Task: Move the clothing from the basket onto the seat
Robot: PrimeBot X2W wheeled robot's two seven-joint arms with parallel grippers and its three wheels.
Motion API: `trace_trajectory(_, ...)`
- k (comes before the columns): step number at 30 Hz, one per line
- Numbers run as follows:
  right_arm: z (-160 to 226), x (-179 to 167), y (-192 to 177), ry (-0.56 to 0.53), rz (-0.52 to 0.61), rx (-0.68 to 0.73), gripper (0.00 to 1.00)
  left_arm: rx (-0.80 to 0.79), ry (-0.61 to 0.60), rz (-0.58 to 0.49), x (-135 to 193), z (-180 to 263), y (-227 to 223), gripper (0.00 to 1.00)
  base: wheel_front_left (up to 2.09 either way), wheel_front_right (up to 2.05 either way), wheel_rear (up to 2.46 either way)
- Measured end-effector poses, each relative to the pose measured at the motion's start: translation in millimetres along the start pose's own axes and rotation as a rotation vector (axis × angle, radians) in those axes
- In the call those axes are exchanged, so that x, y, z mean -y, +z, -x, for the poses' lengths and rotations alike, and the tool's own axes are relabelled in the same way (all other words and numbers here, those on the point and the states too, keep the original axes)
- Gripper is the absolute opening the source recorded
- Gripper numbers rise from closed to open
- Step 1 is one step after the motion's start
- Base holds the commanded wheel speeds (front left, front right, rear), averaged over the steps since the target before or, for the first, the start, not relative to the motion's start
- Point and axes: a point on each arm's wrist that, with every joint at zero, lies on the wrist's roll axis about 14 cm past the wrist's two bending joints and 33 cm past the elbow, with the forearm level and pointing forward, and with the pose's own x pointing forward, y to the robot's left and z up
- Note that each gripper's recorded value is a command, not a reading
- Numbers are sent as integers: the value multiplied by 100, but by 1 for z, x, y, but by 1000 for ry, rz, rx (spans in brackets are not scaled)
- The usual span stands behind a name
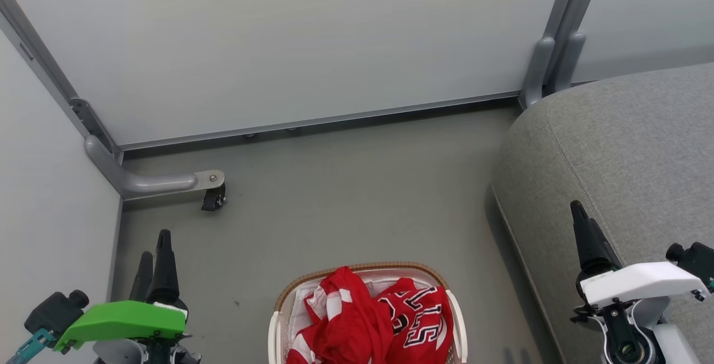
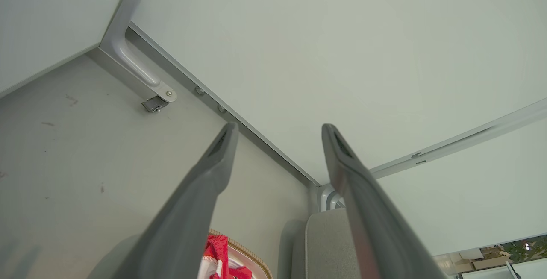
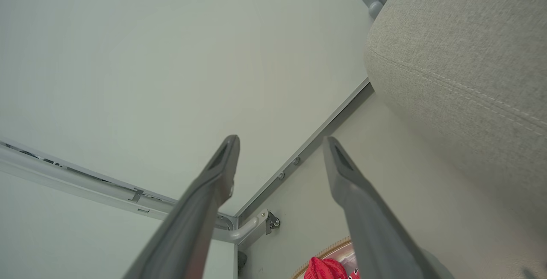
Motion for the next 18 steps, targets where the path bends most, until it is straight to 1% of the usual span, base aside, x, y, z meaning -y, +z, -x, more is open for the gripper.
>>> trace_trajectory(12,-1,-7,-7,32,199,-15,100,-16,-23,-222,3,1,-5,100,0,0,0)
trace_trajectory(18,-2,-11,-10,53,294,-18,100,-24,-40,-311,5,1,-9,100,0,0,0)
